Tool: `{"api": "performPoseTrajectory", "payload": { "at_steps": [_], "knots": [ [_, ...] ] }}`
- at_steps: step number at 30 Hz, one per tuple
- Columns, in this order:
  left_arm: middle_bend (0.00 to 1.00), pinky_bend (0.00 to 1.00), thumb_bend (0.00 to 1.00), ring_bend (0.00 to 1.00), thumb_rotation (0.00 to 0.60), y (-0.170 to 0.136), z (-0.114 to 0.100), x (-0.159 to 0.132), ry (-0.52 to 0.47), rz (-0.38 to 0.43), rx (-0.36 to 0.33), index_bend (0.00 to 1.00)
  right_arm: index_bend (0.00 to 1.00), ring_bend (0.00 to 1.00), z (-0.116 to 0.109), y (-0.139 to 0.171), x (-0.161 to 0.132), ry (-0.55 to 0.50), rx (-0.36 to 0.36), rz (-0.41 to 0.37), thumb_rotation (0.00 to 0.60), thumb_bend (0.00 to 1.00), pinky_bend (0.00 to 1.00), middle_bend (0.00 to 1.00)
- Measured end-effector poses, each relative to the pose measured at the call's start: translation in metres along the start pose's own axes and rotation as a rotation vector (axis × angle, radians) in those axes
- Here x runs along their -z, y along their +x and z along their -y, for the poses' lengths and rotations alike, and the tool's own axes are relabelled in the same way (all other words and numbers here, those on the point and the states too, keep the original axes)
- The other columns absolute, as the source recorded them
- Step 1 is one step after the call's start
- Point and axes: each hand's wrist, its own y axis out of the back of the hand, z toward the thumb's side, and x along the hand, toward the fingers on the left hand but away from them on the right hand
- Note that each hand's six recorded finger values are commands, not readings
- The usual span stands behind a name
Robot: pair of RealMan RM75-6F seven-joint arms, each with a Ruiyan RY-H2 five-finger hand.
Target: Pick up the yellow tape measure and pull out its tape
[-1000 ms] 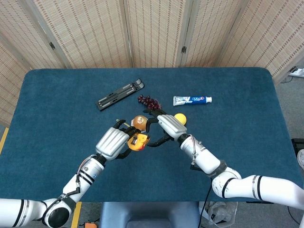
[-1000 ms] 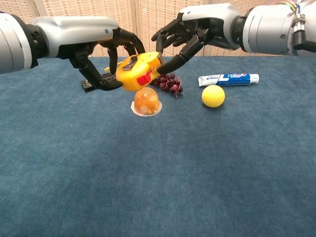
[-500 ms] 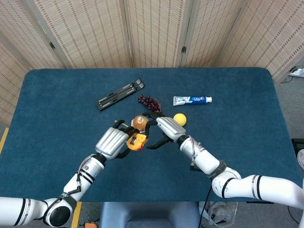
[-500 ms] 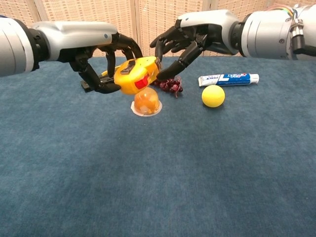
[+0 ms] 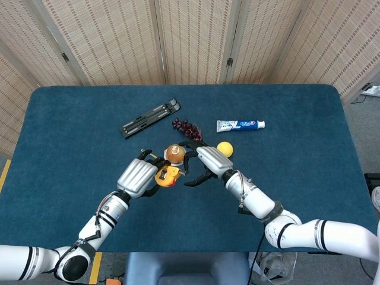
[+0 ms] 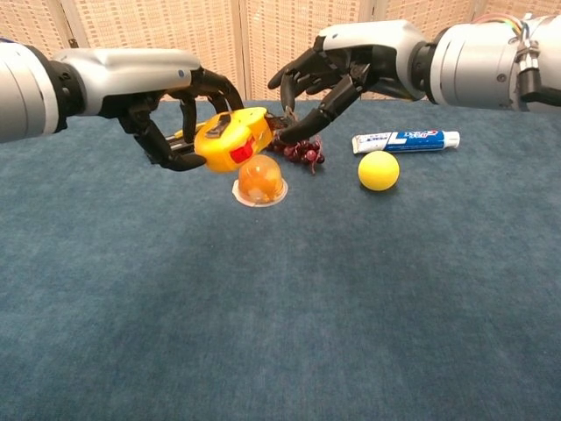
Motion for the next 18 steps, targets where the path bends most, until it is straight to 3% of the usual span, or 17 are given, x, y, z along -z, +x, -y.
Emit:
{"api": "performPoseTrajectory", "payload": {
  "at_steps": [18],
  "knots": [
    [0.51,0.13,0.43,0.45,0.6,0.0018,0.0011,0.0062,-0.017,-0.015,0.001,0.53,0.58,0.14,-0.0017,-0.0022,0.0028,0.015,0.017,0.016,0.6,0.27,0.0,0.16]
  ]
}}
